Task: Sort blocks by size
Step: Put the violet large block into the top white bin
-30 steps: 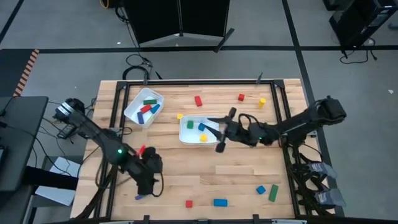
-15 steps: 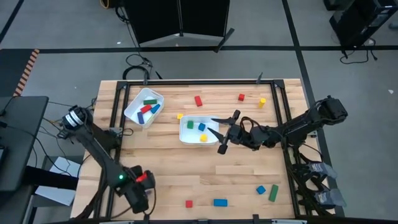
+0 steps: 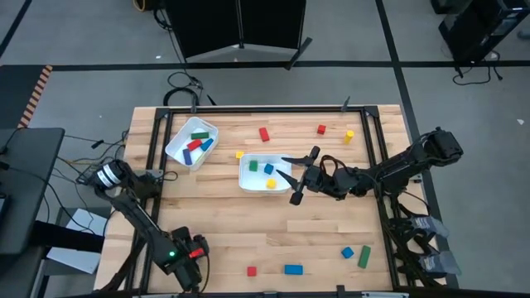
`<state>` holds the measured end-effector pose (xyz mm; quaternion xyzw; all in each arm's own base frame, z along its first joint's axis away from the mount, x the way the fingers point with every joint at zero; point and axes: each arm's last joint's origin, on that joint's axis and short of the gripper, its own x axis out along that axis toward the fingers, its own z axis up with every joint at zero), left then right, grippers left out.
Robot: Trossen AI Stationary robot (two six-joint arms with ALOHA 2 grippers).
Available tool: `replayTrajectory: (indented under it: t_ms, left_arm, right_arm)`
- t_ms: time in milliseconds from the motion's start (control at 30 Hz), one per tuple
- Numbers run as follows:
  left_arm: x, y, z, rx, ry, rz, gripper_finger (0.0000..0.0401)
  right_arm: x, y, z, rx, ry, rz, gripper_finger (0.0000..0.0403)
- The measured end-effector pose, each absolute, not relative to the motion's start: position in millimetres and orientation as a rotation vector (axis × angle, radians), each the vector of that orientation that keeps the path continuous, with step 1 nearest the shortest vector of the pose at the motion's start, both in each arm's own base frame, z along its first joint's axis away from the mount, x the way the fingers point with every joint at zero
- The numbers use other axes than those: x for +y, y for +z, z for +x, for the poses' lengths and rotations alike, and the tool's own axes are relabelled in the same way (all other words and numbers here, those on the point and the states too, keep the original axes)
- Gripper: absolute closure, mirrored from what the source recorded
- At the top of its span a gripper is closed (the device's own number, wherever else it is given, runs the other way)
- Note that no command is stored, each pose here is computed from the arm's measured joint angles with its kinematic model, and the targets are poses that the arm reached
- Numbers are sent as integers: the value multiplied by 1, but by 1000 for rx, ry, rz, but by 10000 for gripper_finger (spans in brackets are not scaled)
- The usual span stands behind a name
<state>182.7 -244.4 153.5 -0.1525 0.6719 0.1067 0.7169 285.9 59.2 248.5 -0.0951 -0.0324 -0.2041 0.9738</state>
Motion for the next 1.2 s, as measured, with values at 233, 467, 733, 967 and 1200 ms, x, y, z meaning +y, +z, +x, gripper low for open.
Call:
replayTrajectory:
  t_ms: [233, 467, 733, 967, 1200]
  left_arm:
    - [-246, 142, 185, 1523, 253, -311, 198]
    - [-230, 152, 190, 1521, 286, -294, 339]
    - [-156, 240, 191, 1156, 465, -234, 340]
    - [-52, 299, 167, 832, 836, -289, 340]
    - [18, 294, 148, 786, 1005, -334, 340]
  right_arm:
    - [59, 249, 286, -66, -414, -191, 204]
    - [58, 248, 286, -61, -435, -193, 204]
    - [60, 248, 286, -55, -428, -189, 206]
    - [74, 244, 283, -25, -374, -197, 206]
    - [82, 244, 281, -27, -347, -194, 211]
